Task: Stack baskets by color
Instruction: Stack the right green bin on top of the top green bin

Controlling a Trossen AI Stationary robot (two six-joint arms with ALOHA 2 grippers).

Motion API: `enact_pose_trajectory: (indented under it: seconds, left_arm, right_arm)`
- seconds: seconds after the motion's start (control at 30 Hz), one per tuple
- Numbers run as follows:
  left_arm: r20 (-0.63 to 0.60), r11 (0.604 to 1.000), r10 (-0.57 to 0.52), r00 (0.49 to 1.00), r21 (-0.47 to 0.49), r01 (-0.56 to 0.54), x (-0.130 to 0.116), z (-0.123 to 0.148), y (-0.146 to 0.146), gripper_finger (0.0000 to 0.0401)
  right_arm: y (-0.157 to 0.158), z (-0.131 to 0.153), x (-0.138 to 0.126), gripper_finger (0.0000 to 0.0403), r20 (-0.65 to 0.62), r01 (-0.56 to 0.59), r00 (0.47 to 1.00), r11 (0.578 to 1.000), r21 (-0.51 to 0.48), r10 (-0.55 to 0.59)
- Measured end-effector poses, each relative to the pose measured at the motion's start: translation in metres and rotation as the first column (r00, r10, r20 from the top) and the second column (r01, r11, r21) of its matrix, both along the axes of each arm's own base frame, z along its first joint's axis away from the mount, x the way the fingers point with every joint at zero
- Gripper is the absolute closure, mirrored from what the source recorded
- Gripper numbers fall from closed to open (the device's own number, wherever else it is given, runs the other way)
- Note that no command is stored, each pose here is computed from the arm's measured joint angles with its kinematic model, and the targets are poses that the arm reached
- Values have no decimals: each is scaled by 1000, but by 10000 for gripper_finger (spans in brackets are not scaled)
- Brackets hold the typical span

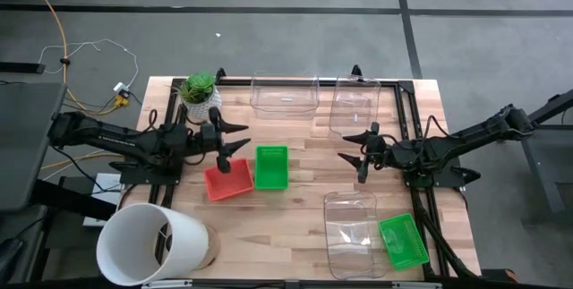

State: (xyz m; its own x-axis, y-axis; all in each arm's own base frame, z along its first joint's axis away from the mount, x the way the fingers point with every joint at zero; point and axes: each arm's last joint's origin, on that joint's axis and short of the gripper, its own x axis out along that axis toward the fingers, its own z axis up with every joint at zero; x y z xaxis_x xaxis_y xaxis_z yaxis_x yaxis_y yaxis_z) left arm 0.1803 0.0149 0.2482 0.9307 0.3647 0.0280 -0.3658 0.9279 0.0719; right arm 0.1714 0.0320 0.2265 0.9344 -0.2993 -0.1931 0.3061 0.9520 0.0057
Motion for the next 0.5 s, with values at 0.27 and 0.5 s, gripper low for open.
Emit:
enact_pose_trajectory:
  seconds: [0.27,0.5]
  left_arm:
    - [-1,999,50,999,-1,-50,-1,0,2,238]
    - [-5,999,51,999,-1,-51,-1,-1,2,238]
  right_arm:
    - [0,2,1,155,33,5,999,999,34,-6]
    - [2,15,3,155,172,-37,985,995,93,21]
